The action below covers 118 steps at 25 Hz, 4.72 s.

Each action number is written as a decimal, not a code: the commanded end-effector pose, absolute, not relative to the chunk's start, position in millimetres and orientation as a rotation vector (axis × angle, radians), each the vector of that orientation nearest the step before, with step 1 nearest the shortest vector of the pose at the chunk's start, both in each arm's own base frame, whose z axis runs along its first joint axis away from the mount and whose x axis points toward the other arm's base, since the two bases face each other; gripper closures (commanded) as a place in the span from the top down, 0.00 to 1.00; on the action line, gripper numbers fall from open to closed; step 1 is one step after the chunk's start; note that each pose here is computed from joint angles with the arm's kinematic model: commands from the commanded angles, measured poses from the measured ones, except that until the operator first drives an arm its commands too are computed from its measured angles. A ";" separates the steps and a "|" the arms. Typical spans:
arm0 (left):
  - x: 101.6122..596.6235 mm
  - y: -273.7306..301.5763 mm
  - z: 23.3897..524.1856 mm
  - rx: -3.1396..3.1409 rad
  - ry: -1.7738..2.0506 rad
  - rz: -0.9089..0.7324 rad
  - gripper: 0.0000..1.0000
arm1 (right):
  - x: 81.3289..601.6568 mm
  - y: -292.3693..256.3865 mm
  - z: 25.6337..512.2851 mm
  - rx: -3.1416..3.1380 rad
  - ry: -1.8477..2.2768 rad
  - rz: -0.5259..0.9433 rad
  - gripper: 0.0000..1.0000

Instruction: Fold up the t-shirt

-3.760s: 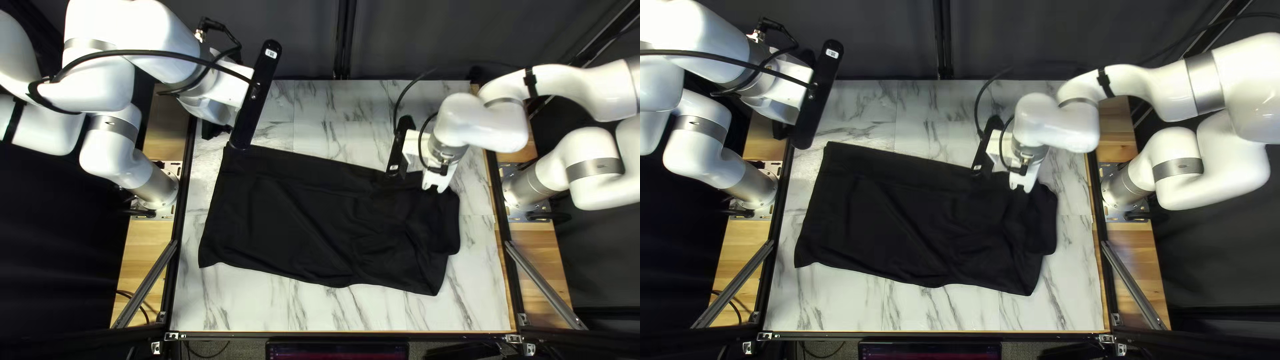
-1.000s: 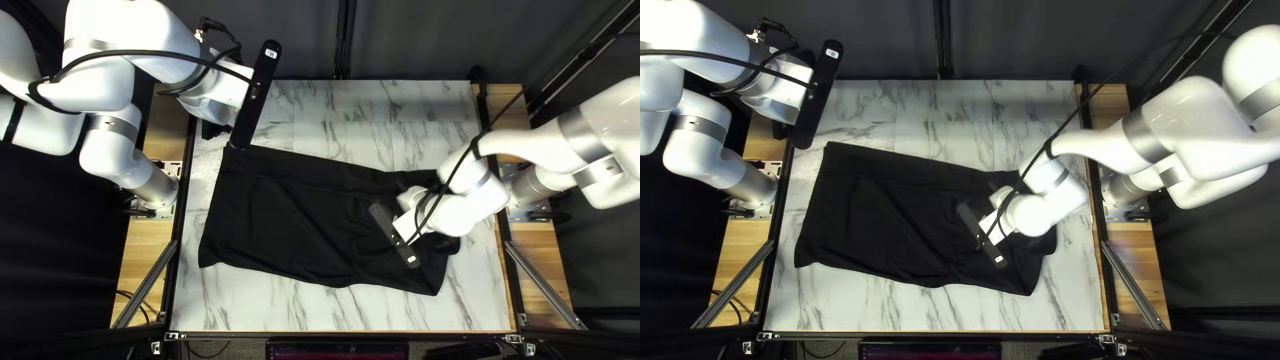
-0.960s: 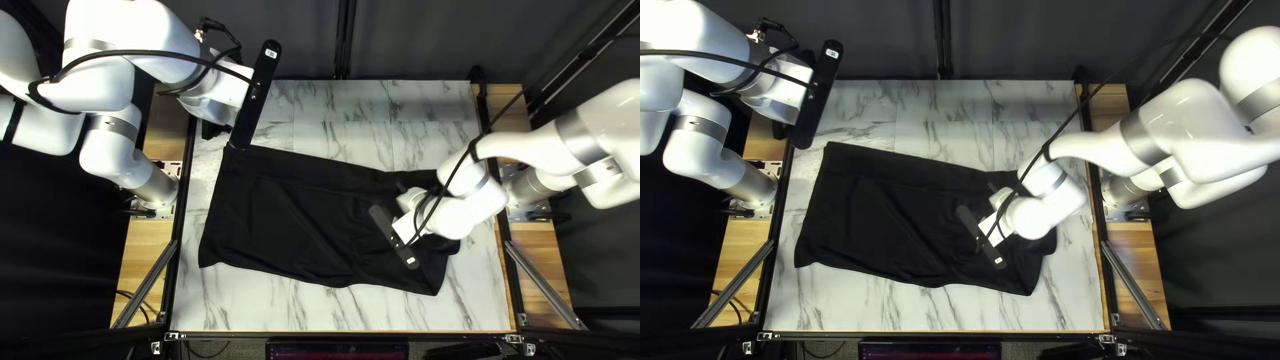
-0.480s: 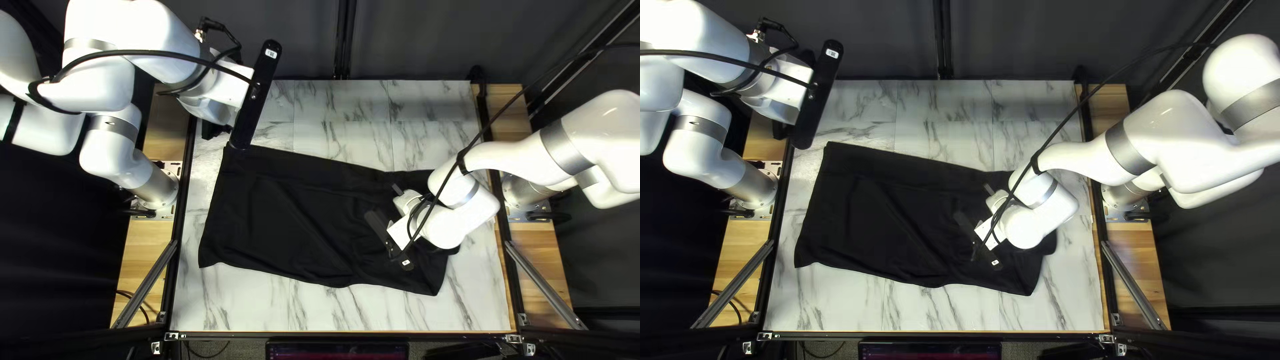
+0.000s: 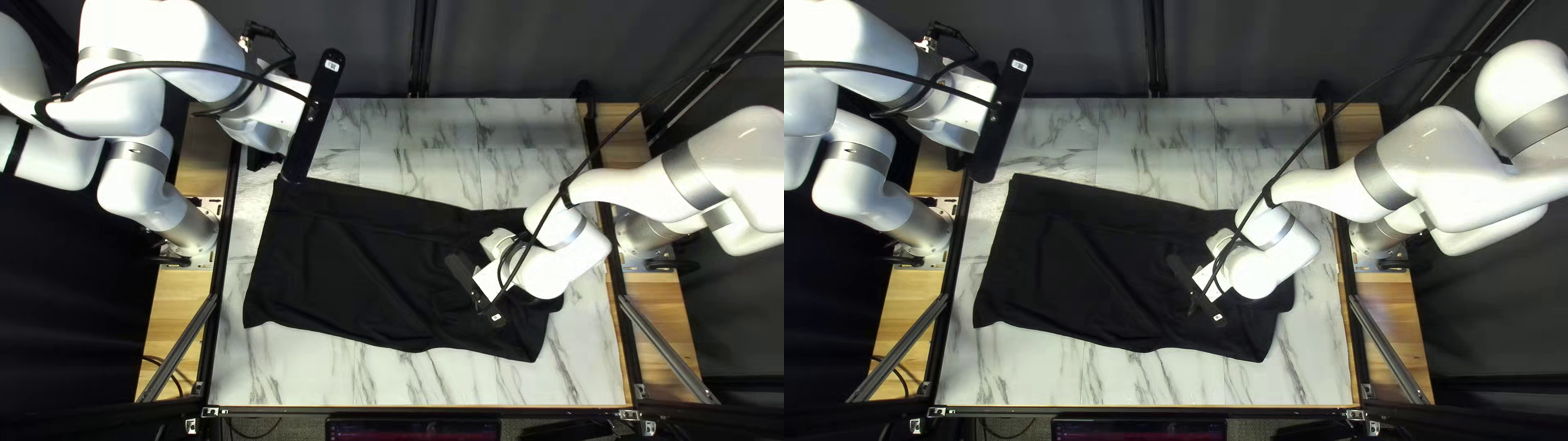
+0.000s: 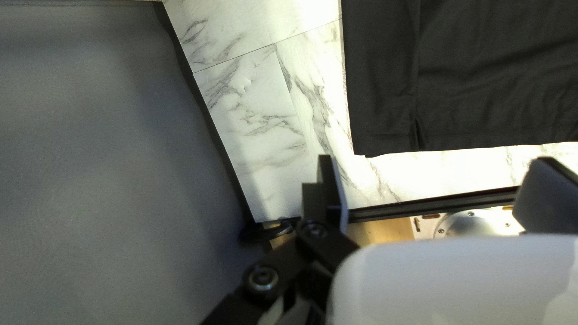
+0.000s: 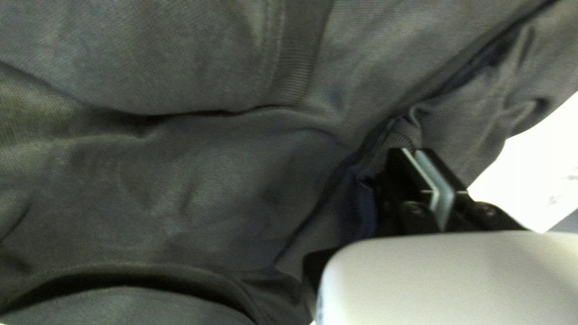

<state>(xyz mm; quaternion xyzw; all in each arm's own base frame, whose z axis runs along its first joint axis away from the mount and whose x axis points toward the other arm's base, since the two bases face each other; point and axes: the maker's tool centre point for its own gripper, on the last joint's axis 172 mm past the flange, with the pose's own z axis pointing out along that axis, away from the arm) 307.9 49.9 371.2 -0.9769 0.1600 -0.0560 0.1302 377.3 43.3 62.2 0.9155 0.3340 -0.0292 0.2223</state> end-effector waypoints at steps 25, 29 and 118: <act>307.9 49.9 371.2 -2.838 0.465 -0.163 1.00 | 385.7 20.4 67.6 2.617 0.917 0.089 1.00; 307.9 49.9 371.2 -2.838 0.465 -0.163 1.00 | 397.6 12.9 54.3 2.618 0.928 0.099 1.00; 307.9 49.9 371.2 -2.838 0.465 -0.163 1.00 | 355.6 33.3 96.7 2.770 0.820 -0.234 1.00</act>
